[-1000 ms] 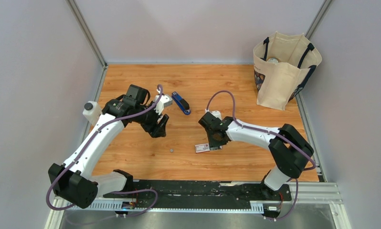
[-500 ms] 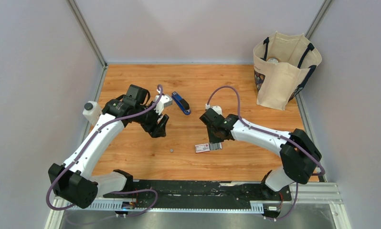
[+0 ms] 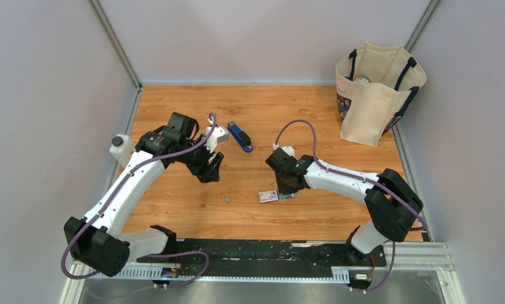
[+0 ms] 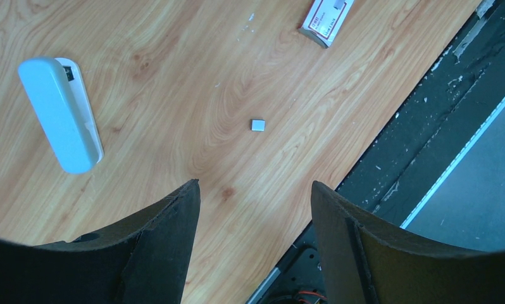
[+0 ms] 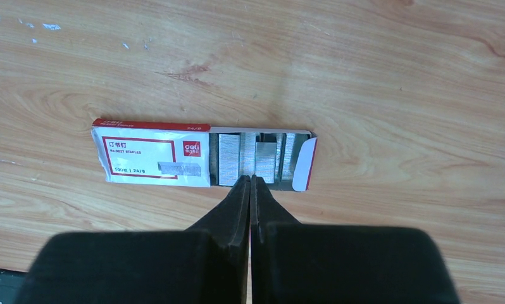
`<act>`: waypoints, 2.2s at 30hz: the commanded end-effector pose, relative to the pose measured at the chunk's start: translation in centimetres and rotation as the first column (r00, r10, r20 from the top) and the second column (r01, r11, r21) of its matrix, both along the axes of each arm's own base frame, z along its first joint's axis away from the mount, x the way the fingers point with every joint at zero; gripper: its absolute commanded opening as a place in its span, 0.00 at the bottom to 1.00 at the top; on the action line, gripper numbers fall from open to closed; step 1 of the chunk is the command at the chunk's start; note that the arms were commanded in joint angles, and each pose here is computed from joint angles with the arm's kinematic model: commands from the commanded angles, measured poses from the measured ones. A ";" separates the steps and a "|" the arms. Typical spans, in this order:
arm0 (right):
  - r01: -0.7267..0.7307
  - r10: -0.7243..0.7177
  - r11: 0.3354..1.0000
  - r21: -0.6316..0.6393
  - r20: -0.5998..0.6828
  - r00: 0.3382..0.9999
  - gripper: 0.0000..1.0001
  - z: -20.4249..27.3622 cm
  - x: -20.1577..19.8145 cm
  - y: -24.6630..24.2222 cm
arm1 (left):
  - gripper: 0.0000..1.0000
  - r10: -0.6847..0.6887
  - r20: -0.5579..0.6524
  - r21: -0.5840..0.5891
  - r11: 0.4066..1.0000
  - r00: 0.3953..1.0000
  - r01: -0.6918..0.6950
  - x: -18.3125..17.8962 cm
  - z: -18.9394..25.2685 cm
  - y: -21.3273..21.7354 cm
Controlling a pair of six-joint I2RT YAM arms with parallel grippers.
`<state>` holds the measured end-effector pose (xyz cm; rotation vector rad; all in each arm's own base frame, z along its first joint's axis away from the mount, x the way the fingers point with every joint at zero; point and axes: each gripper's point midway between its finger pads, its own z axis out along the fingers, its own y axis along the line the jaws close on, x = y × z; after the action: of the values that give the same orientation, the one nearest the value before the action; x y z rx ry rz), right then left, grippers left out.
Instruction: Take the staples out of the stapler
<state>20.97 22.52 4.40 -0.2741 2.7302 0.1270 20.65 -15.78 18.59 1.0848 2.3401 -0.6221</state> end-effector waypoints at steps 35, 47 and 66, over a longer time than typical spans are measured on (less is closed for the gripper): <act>0.065 -0.081 0.990 0.128 0.123 0.989 0.13 6.1 2.5 -1.0 | 0.74 -0.137 0.057 0.047 0.990 0.989 0.134 1.5 -2.1 -3.1; 0.142 -0.160 0.893 0.427 0.005 0.987 0.34 2.5 1.7 -3.8 | 0.75 -0.348 0.064 0.163 0.928 0.935 0.335 1.7 -7.2 -7.7; 0.185 -0.165 0.776 0.603 -0.090 0.982 0.33 0.0 1.4 -3.4 | 0.74 -0.424 0.042 0.274 0.876 0.905 0.398 2.6 -12.6 -11.7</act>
<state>21.67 18.53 3.82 0.1847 2.6095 0.8804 21.83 -25.80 5.39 1.7026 2.2317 -0.4070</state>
